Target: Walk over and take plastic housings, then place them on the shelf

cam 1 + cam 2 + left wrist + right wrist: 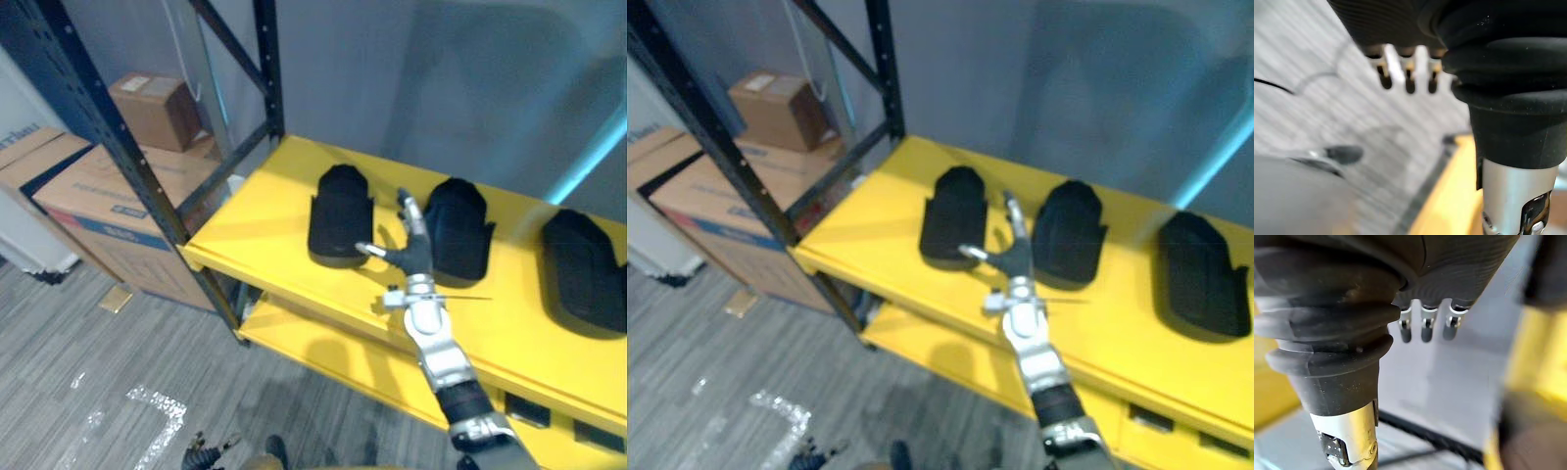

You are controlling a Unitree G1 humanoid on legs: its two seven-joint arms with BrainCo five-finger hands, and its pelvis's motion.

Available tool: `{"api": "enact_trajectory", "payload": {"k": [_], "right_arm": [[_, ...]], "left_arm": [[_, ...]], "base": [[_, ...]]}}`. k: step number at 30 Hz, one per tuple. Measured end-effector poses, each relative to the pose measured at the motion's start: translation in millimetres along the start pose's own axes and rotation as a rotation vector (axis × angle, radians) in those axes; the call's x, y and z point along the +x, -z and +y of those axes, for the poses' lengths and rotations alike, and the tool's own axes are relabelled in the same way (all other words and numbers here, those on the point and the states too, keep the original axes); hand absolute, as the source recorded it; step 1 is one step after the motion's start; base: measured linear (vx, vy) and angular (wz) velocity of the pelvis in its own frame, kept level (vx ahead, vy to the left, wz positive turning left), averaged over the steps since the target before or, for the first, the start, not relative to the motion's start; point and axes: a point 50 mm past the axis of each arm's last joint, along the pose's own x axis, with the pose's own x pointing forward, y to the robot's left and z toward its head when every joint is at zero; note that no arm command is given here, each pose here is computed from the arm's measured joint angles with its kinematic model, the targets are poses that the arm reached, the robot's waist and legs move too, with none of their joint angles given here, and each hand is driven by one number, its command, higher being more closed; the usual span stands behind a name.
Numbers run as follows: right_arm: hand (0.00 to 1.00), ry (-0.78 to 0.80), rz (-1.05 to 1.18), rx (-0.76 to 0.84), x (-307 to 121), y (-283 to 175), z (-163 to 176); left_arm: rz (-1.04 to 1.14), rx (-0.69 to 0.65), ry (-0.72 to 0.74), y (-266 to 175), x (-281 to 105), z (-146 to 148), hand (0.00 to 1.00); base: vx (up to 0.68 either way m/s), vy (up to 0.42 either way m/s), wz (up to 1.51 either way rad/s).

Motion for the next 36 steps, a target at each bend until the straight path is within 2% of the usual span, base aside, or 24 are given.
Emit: {"api": "enact_trajectory", "payload": {"k": [2, 7, 11, 14, 17, 25, 30, 36], "right_arm": [[0.00, 0.034, -0.126, -0.020, 10, -26, -16], [0.00, 0.014, -0.199, -0.030, 12, -43, -22], [0.00, -0.074, -0.162, 0.014, 7, -39, -12], [0.00, -0.205, -0.120, 0.056, 0, -35, 8], [0.00, -0.237, -0.100, 0.053, 0, -34, 12], [0.00, -0.257, -0.258, 0.039, 35, -69, 27], [0.00, -0.259, -0.176, 0.042, 43, -60, 43], [0.00, -0.165, -0.052, 0.004, 51, -40, 50]], "left_arm": [[-0.027, 0.007, 0.005, -12, 5, -3, 0.00], [0.027, 0.041, 0.015, 0, 5, -7, 0.00], [0.047, 0.041, 0.006, 4, 3, -4, 0.00], [0.059, 0.061, 0.016, 6, 3, -5, 0.00], [0.034, 0.111, 0.048, -3, 6, -12, 0.00], [-0.061, 0.204, 0.140, -41, 16, -46, 0.00], [-0.071, 0.187, 0.141, -44, 16, -49, 0.00], [-0.071, 0.165, 0.141, -42, 15, -49, 0.00]], "base": [[-0.03, 0.017, -0.11], [-0.03, -0.017, -0.01], [-0.06, -0.049, 0.06], [-0.11, -0.046, 0.06], [-0.16, -0.047, 0.23], [-0.10, 0.047, 0.10], [0.07, 0.065, -0.03], [0.06, -0.003, -0.02]]}}
